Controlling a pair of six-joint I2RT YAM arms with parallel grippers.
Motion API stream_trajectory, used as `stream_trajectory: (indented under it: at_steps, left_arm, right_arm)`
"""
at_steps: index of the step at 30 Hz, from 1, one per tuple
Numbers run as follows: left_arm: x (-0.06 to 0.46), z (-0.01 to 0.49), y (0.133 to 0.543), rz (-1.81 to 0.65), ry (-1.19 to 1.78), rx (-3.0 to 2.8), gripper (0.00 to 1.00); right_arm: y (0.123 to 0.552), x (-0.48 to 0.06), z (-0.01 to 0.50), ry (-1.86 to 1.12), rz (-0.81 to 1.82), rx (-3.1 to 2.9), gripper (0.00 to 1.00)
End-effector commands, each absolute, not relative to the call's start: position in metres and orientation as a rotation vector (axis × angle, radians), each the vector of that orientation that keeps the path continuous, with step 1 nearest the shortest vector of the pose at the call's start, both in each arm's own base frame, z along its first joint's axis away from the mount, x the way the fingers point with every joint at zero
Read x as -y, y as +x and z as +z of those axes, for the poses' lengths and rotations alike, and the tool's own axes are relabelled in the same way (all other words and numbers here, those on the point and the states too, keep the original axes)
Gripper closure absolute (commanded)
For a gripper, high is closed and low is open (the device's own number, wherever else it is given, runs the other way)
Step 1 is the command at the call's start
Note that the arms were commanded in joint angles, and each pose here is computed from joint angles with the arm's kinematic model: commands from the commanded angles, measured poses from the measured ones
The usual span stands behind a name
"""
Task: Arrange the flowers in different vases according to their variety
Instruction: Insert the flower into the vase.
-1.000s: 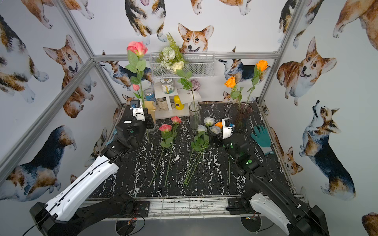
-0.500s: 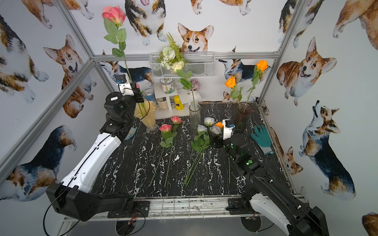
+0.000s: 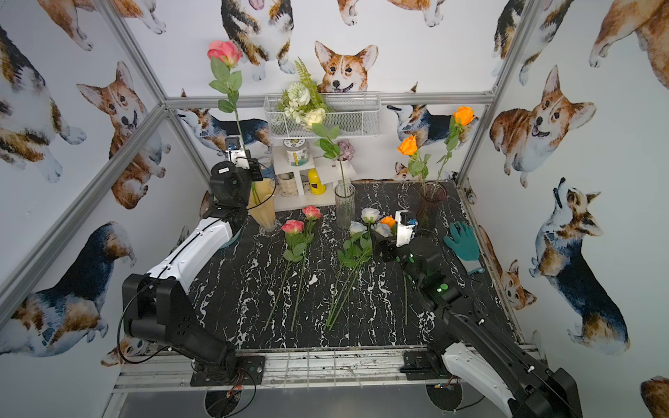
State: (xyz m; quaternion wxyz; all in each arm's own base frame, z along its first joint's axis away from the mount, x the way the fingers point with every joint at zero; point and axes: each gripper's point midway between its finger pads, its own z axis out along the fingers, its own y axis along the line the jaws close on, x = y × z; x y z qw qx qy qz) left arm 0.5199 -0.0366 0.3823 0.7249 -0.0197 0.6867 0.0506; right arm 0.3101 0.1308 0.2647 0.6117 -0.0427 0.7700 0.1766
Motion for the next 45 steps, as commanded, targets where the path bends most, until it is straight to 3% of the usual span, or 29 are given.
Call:
stream_trajectory:
  at_steps: [1, 2, 3, 5, 7, 29, 45]
  left_arm:
    - [0.036, 0.390, 0.521, 0.089, -0.062, -1.461, 1.00]
    - [0.037, 0.385, 0.522, 0.083, -0.059, -1.475, 0.83]
    - [0.038, 0.381, 0.522, 0.077, -0.059, -1.489, 0.55]
    - [0.037, 0.378, 0.522, 0.073, -0.069, -1.506, 0.17]
    - [0.035, 0.375, 0.520, 0.077, -0.085, -1.521, 0.01]
    - [0.049, 0.335, 0.468, 0.039, -0.050, -1.695, 0.00]
    - [0.108, 0.272, 0.388, -0.096, 0.091, -1.921, 0.00]
  right_arm:
    - [0.310, -0.127, 0.265, -0.092, 0.386, -1.776, 0.06]
    - [0.310, -0.127, 0.264, -0.090, 0.385, -1.778, 0.06]
    - [0.310, -0.127, 0.263, -0.090, 0.387, -1.780, 0.06]
    - [0.310, -0.128, 0.262, -0.092, 0.391, -1.782, 0.06]
    - [0.311, -0.128, 0.262, -0.092, 0.392, -1.783, 0.06]
    - [0.311, -0.125, 0.235, -0.083, 0.388, -1.889, 0.06]
    - [0.300, -0.096, 0.139, -0.004, 0.388, -2.307, 0.07]
